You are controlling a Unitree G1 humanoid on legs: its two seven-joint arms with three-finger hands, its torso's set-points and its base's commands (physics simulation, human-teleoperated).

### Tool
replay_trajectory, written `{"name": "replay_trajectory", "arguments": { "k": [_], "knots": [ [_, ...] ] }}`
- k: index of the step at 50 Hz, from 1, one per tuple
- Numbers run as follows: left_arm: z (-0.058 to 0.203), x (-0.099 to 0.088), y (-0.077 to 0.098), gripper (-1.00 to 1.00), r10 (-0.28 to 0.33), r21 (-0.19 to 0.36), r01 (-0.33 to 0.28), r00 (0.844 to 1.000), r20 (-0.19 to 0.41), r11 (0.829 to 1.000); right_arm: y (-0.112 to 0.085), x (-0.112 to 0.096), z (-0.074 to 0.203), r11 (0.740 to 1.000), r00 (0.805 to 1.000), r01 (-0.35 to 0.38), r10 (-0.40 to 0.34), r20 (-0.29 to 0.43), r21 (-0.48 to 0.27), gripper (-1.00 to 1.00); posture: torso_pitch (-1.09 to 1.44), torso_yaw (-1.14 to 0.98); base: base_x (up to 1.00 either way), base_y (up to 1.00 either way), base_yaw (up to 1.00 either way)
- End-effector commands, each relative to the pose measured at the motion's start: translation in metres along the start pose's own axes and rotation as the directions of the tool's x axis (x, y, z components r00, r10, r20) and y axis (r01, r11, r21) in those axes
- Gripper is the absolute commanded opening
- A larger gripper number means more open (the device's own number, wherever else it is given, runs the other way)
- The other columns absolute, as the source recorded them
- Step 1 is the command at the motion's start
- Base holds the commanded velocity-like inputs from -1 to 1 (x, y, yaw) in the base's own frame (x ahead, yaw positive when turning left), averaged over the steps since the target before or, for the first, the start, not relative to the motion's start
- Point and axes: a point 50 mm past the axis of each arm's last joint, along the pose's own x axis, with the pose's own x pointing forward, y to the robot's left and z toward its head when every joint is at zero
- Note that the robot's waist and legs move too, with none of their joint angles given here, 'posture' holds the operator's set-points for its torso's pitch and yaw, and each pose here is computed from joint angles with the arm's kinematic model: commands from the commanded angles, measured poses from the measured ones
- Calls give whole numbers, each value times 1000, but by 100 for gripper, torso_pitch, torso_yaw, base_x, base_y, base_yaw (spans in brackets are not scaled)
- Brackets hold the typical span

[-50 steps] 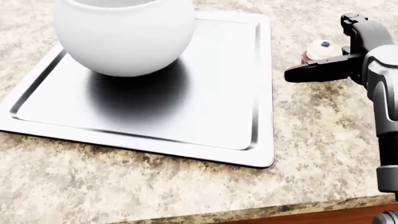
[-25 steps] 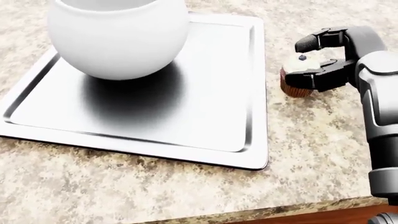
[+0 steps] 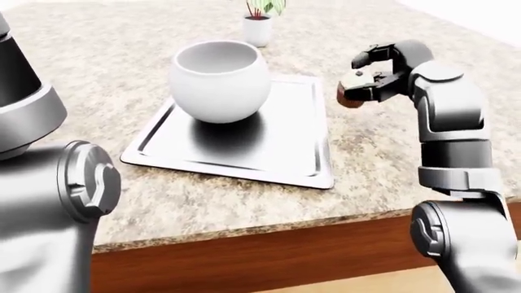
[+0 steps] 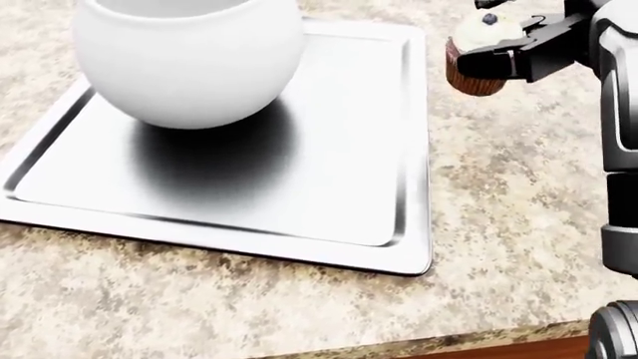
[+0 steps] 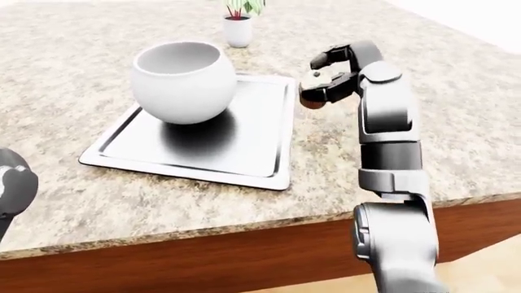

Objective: Pick up the bowl with cake and place it on the tray. Pick up the cupcake and place it on the tray.

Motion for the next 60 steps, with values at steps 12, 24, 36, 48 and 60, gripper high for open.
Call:
{"name": "replay_trajectory", "arguments": {
  "k": [12,24,36,48,60],
  "knots": [
    [20,-4,6,100,17,3,-17,997,77,1000,36,-19,50,995,983,-95,100,152,-40,-96,0,0,0,0,0],
    [13,-4,6,100,20,6,-20,998,68,1000,68,-28,38,983,972,-160,173,161,-88,-96,0,0,0,0,0],
    [10,-4,3,100,20,8,-21,998,65,1000,81,-36,28,977,965,-191,205,162,-98,-97,0,0,0,0,0],
    [12,-3,1,100,19,13,-19,998,67,1000,83,-37,25,971,963,-204,221,151,-122,-97,0,0,0,0,0],
    [8,-3,2,100,24,15,-25,998,63,1000,92,-40,19,965,959,-223,243,147,-137,-96,0,0,0,0,0]
  ]
}}
